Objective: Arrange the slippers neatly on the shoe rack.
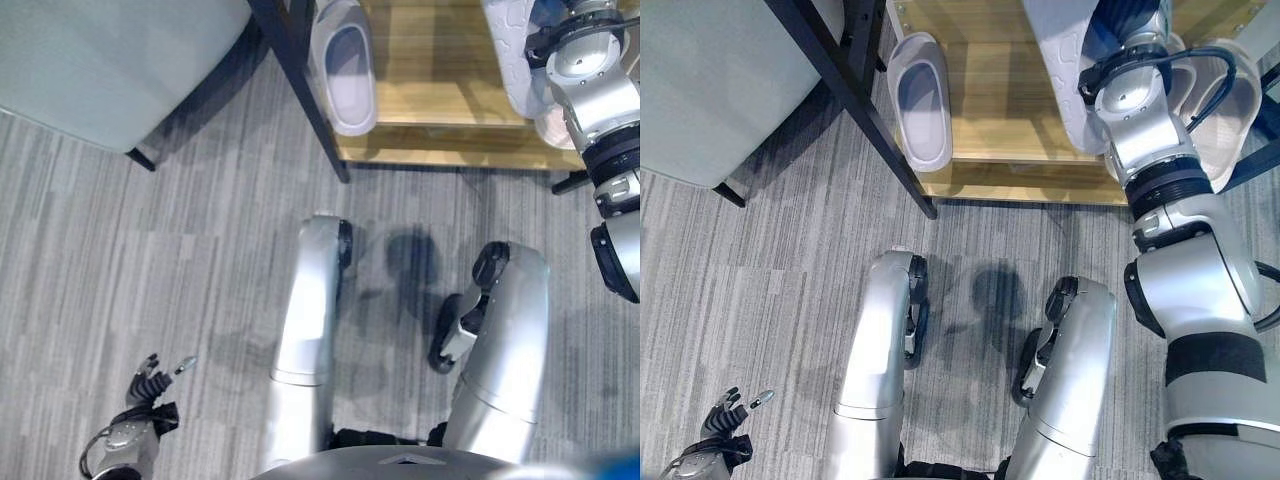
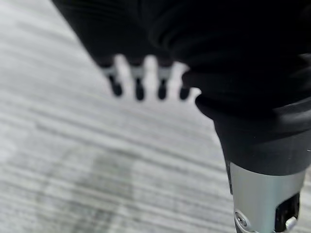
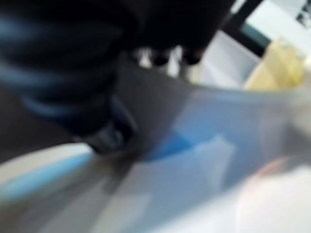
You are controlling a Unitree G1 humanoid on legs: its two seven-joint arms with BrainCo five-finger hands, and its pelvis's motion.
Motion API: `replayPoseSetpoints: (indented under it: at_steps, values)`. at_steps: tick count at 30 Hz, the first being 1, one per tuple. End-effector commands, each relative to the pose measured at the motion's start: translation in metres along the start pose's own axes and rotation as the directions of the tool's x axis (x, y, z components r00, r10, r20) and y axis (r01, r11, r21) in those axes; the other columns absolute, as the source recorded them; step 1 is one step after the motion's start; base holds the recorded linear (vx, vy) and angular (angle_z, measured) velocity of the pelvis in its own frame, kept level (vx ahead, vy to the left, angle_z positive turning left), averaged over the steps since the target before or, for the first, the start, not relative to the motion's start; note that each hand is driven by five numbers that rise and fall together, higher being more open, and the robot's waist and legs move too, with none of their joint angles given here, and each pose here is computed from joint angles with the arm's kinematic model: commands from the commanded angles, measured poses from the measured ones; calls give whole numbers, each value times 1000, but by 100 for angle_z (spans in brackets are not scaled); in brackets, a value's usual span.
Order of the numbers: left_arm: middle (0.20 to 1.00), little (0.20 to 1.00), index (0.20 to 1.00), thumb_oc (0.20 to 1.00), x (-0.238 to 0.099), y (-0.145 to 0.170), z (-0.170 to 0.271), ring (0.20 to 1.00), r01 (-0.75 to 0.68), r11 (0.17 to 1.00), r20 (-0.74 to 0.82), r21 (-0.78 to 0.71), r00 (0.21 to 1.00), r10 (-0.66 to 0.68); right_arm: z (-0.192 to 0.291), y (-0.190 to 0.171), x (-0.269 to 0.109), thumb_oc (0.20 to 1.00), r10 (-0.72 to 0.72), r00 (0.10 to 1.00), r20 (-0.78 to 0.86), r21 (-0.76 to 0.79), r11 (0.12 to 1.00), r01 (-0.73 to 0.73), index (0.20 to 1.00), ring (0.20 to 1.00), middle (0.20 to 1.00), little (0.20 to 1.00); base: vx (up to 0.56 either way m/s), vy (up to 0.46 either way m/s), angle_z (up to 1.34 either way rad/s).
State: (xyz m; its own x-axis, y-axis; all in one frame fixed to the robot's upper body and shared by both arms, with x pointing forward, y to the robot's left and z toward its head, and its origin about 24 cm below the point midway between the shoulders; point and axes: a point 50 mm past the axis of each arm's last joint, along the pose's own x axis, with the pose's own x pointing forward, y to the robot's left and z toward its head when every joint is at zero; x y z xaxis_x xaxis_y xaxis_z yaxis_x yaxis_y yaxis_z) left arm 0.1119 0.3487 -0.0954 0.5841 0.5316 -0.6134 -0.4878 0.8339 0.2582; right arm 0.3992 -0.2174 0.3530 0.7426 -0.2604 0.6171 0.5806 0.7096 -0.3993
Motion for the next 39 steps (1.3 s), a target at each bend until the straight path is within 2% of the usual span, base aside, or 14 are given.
replayPoseSetpoints:
  at_steps: [1,12,15,18,25,35,36,37,39]
  values:
    - [1000,1000,1000,1000,-5,16,-8,1000,-24,999,-26,27,999,24,46,-15,14,200,-39,991,130,65,997,31,200,200,200,200,20,35,0]
    - [1000,1000,1000,1000,-4,5,-14,1000,20,997,-64,78,998,-15,45,27,3,200,60,995,81,40,997,-63,200,200,200,200,21,40,2]
    - [1000,1000,1000,1000,-5,3,-14,1000,62,993,-64,101,996,-56,26,38,-3,200,84,996,-3,11,996,-84,200,200,200,200,18,70,2]
    - [1000,1000,1000,1000,-6,4,-13,1000,66,993,-55,99,997,-61,8,40,-6,200,76,994,-75,-11,997,-78,200,200,200,200,12,46,1]
    - [1000,1000,1000,1000,-10,1,-13,1000,123,984,-53,132,992,-117,-1,40,-7,200,72,990,-124,-54,995,-79,200,200,200,200,14,45,1]
    - [1000,1000,1000,1000,-12,0,-10,1000,173,968,-45,184,985,-168,-3,34,-3,200,27,982,-187,72,997,-14,200,200,200,200,20,55,4]
    - [1000,1000,1000,1000,-12,0,-10,1000,171,968,-43,184,985,-166,-5,31,-2,344,16,980,-196,88,996,1,344,344,344,344,22,39,7]
    - [1000,1000,1000,1000,-12,1,-9,1000,175,966,-36,190,985,-171,-3,26,0,1000,-6,981,-196,114,993,29,1000,1000,1000,1000,21,39,8]
    - [1000,1000,1000,1000,-14,4,-10,1000,182,960,-41,211,983,-178,2,22,2,1000,-19,984,-179,192,980,54,1000,1000,1000,1000,18,38,8]
